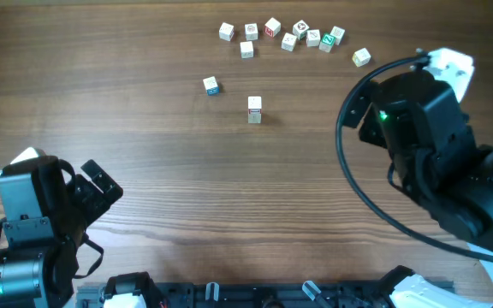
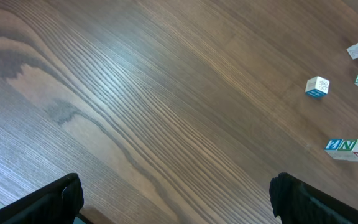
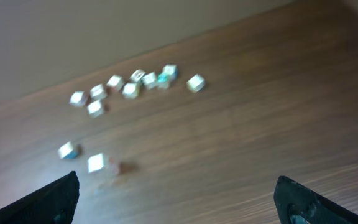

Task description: Form a tower

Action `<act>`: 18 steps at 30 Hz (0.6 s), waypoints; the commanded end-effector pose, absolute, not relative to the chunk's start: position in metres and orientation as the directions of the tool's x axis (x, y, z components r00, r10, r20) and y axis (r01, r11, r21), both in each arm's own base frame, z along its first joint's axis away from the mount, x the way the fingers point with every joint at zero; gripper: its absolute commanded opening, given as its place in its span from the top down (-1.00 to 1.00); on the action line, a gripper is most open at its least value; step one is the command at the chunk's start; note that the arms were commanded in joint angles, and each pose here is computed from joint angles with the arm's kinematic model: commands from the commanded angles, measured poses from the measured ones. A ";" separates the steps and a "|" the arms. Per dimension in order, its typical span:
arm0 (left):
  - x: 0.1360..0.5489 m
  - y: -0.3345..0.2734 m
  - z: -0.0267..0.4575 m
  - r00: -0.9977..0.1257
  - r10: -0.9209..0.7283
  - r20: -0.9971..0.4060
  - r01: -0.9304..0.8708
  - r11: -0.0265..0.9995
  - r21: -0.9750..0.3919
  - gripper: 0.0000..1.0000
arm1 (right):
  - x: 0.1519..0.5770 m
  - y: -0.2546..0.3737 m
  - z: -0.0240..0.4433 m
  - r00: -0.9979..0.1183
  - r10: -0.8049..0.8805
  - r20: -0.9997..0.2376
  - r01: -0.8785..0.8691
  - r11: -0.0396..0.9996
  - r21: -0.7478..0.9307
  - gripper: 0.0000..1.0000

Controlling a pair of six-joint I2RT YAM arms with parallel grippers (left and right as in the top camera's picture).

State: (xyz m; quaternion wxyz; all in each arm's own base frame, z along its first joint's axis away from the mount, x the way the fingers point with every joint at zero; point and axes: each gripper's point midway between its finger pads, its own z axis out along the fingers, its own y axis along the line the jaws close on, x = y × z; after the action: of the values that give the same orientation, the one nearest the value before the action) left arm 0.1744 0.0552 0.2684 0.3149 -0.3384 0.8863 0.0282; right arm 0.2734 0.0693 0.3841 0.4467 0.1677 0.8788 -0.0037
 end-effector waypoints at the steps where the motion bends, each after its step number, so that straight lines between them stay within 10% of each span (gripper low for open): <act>1: 0.174 0.057 0.269 -0.558 -0.592 -0.581 -0.630 0.758 -0.167 -1.00 | 0.275 0.039 0.400 -0.481 0.293 -0.827 0.351 0.928 0.124 -0.99; 10: 0.174 0.057 0.269 -0.558 -0.592 -0.581 -0.630 0.758 -0.167 -1.00 | 0.273 0.036 0.424 -0.178 0.116 -0.977 -0.035 0.992 0.125 -0.99; 18: 0.174 0.057 0.269 -0.558 -0.592 -0.581 -0.630 0.758 -0.167 -1.00 | 0.207 -0.015 0.359 -0.001 0.131 -0.991 0.073 0.989 0.131 -0.99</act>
State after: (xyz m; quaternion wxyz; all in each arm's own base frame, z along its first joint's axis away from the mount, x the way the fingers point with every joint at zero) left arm 0.1744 0.0552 0.2684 0.3151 -0.3384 0.8862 0.0282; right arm 0.2165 -0.0159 0.3818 0.7009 0.0886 0.7073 0.0253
